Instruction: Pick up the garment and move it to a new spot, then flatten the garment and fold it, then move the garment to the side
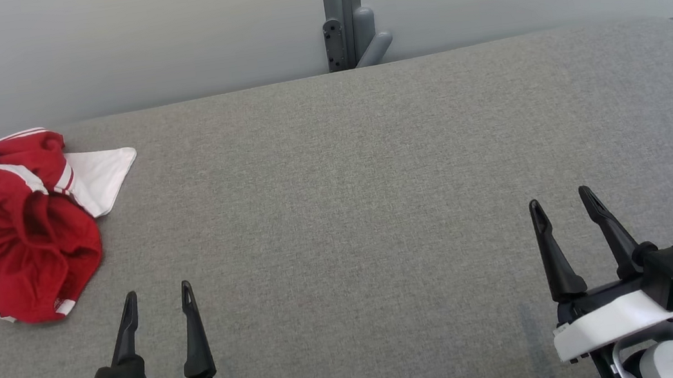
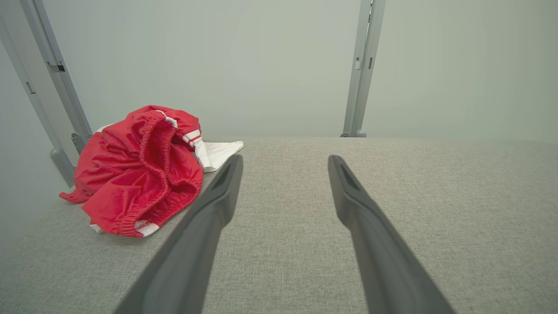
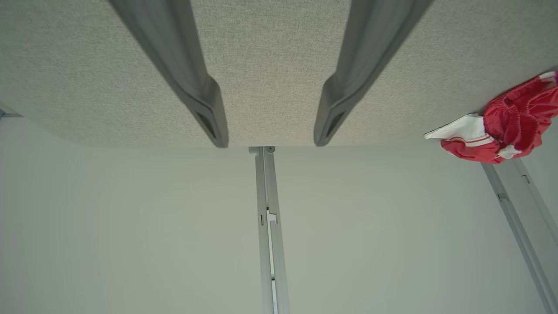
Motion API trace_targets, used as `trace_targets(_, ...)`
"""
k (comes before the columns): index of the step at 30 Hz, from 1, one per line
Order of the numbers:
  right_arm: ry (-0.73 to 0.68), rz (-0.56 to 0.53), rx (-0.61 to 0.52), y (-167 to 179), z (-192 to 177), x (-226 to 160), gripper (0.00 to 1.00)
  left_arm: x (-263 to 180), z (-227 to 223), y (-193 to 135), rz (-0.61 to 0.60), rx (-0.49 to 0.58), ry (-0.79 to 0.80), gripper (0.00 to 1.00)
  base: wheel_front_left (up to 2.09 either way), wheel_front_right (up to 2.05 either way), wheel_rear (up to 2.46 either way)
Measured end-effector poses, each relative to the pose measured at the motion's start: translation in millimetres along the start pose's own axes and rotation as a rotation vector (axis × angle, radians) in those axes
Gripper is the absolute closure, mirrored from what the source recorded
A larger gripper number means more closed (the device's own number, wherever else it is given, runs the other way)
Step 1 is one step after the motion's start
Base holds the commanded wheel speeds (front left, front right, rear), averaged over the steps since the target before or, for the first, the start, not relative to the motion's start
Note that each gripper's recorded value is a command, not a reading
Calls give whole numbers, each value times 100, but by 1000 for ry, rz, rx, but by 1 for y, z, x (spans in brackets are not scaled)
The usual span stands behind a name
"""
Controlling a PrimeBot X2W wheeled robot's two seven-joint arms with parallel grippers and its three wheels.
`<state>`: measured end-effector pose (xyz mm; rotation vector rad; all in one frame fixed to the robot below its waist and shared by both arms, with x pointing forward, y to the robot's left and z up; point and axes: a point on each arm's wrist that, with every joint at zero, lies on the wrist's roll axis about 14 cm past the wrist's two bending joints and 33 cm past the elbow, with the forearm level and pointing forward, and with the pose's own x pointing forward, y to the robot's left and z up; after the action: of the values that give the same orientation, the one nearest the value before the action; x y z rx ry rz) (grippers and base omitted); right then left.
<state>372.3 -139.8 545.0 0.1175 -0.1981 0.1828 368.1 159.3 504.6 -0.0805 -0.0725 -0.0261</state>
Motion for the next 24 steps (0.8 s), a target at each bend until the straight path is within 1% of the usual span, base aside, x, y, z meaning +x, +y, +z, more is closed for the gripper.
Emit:
trace_targets(8,2,3,1,1,-1,1,0,-1,-1,1,2,0,3,0,0,0,0)
trace_targets(12,1,11,2,3,-1,4,0,-3,-2,7,23,3,7,0,0,0,0)
trace_targets(19,6,57,13,18,-5,11,0,-11,0,23,76,9,4,0,0,0,0)
trace_targets(24,16,125,30,40,-10,20,0,-25,1,44,146,14,3,0,0,0,0)
